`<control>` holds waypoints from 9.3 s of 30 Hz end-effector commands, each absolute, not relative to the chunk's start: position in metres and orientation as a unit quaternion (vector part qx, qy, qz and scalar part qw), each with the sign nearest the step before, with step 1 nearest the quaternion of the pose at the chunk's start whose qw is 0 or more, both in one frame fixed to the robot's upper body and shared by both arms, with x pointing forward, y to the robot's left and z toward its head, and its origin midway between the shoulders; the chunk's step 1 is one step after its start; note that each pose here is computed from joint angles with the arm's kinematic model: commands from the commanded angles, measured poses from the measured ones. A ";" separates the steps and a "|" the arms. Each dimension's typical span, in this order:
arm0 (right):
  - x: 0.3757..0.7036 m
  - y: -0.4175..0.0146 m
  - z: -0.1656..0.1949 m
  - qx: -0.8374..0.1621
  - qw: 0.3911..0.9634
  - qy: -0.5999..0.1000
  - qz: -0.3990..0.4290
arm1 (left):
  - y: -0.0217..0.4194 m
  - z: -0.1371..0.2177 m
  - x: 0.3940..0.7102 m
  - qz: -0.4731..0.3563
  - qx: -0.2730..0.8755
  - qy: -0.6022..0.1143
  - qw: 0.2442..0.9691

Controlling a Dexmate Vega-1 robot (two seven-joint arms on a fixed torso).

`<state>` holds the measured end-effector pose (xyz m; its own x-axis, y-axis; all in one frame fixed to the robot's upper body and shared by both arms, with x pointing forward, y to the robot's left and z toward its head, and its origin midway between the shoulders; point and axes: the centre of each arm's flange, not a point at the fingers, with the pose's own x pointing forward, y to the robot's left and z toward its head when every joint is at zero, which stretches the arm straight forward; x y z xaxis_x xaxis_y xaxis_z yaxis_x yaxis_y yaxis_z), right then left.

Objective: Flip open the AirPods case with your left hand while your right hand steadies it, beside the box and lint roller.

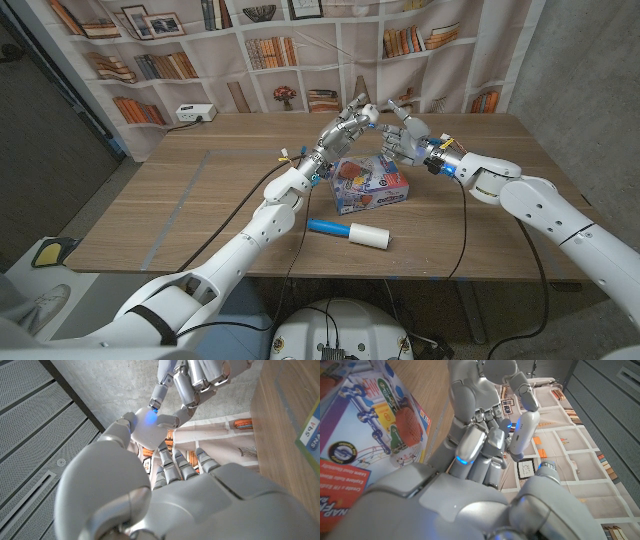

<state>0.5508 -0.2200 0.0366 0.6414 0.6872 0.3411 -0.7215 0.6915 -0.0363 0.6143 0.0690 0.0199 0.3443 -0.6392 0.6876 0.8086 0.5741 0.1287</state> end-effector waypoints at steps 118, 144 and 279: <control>0.556 -0.203 0.024 0.129 0.864 -0.185 0.450 | 0.062 0.013 0.615 -0.466 -0.128 -0.346 0.804; 0.557 -0.205 0.021 0.142 0.863 -0.186 0.448 | 0.057 0.010 0.616 -0.478 -0.113 -0.343 0.800; 0.542 -0.190 0.048 0.153 0.848 -0.184 0.473 | 0.127 0.034 0.577 -0.379 -0.066 -0.423 0.821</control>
<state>0.5467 -0.1997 0.0437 0.5541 0.7028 0.4462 -0.8073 0.5844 0.0821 0.5777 0.1253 0.0333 0.3563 -0.5659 0.7435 0.6781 0.7041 0.2109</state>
